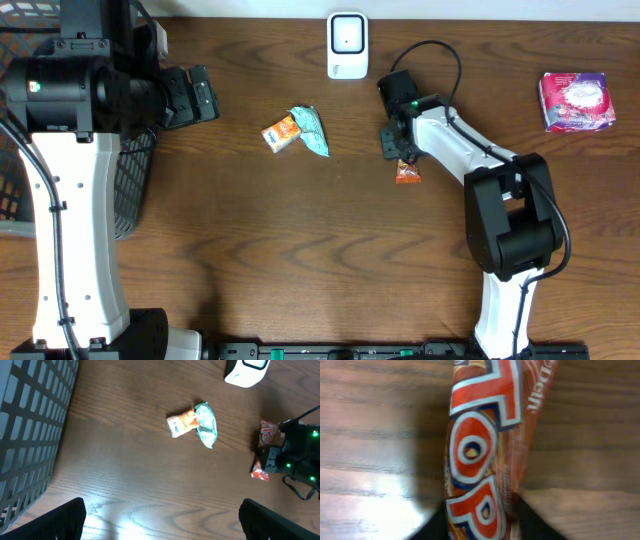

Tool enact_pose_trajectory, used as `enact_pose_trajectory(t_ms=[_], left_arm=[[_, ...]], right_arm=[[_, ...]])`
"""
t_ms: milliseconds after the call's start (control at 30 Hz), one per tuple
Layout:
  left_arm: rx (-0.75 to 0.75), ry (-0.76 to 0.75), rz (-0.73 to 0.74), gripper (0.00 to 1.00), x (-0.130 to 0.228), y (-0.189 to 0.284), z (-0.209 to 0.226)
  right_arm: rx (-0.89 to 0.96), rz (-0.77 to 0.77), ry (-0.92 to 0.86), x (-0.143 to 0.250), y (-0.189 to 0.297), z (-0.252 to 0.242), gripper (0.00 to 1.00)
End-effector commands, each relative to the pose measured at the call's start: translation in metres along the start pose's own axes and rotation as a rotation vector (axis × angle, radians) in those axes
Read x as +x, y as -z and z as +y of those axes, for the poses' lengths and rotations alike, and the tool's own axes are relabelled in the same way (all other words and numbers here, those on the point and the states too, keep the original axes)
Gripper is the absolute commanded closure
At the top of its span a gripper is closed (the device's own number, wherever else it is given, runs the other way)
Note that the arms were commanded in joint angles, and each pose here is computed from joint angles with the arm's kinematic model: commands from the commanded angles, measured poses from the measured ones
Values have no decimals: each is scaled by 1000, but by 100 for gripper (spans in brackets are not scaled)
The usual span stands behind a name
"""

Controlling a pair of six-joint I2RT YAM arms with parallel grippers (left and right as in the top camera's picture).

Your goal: Scan the item barcode

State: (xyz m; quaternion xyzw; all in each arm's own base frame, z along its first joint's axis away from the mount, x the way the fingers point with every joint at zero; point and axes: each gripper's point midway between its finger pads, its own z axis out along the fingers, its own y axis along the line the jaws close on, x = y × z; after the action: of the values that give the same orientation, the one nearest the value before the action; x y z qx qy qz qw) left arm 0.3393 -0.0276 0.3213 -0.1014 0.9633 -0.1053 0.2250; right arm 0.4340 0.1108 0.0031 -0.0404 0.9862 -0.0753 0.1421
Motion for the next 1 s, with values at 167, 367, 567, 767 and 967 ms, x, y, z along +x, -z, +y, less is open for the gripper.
enact_pose_trajectory(t_ms=[167, 367, 567, 767, 967], left_arm=[[6, 5, 14, 2, 1, -3, -1], [6, 5, 14, 2, 1, -3, -1], [6, 5, 14, 2, 1, -3, -1], [6, 5, 13, 2, 1, -3, -1], [6, 5, 14, 2, 1, -3, -1]], right_arm=[[-159, -86, -41, -33, 12, 24, 99], [-216, -330, -43, -118, 78, 33, 99], [-282, -581, -86, -178, 121, 46, 99], [-387, -676, -136, -197, 112, 78, 99], [-423, -755, -113, -209, 94, 108, 99]])
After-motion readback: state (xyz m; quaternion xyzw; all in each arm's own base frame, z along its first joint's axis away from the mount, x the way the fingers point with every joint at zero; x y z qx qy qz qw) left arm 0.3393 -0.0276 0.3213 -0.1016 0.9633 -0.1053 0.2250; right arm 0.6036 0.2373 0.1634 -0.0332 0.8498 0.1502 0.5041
